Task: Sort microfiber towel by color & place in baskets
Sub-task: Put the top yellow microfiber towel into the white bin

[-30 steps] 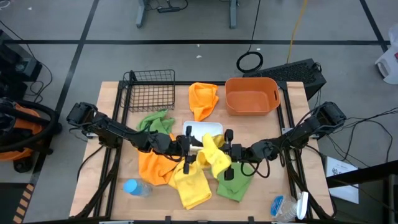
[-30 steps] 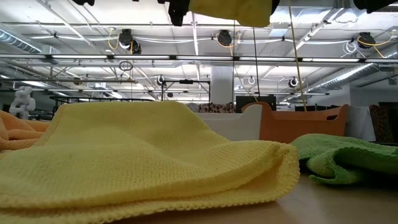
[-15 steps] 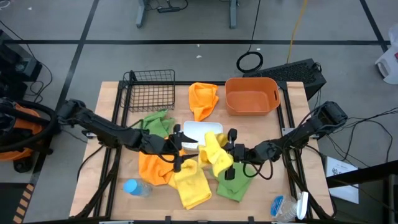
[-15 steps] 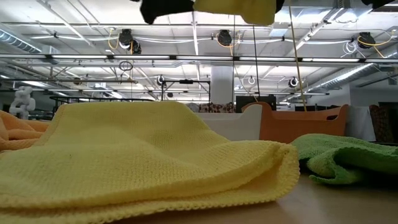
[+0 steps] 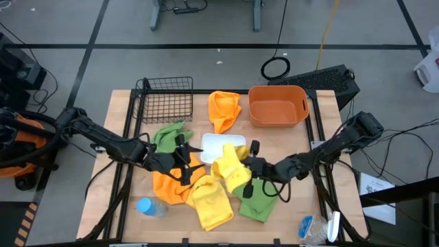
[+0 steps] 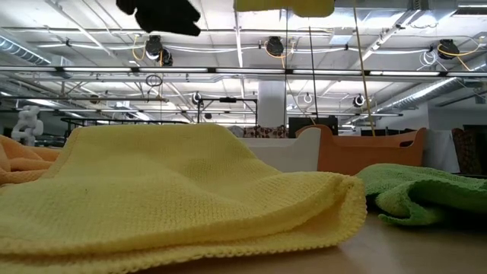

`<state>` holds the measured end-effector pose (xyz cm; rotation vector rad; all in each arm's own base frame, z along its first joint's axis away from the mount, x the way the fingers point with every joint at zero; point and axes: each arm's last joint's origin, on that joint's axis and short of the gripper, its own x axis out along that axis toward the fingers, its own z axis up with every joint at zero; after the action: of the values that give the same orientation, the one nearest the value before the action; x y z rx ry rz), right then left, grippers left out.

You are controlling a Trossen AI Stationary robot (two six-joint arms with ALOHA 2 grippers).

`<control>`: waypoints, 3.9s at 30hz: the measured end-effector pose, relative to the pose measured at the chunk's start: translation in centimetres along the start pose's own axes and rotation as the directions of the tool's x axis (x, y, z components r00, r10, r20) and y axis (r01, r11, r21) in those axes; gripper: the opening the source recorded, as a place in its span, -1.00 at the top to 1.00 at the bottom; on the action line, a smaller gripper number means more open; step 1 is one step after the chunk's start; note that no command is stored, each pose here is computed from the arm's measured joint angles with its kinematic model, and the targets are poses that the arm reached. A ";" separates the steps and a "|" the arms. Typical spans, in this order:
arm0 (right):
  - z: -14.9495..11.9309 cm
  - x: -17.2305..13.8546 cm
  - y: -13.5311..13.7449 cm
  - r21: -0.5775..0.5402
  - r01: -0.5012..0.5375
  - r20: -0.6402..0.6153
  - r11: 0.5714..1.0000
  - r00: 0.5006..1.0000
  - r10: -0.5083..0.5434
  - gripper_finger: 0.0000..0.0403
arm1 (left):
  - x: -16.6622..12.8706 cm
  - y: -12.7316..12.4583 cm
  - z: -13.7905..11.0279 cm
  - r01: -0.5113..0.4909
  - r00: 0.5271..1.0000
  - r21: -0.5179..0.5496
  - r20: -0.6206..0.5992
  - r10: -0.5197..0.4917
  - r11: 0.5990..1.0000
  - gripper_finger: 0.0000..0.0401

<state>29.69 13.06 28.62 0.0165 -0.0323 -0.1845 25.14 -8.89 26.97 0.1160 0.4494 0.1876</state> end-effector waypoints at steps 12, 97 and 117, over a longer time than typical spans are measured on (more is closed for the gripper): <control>2.4 3.1 -3.7 -0.058 0.141 0.005 0.988 0.990 -0.141 0.92 | -1.4 1.3 -1.0 -0.177 0.981 0.002 -0.084 0.176 0.984 -0.29; -9.9 8.8 -10.7 0.063 0.247 -0.757 0.967 0.643 -0.115 -0.17 | 0.8 4.3 0.3 -0.129 0.990 0.095 -0.036 0.133 0.987 -0.29; -7.0 9.8 -9.6 0.067 0.123 -0.840 0.990 0.542 -0.010 0.29 | 0.7 4.0 0.1 -0.116 0.991 0.116 -0.059 0.123 0.986 -0.29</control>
<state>37.79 1.93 21.77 0.2311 0.9512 -0.2371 25.16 -4.82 27.36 0.2480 0.5191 0.2851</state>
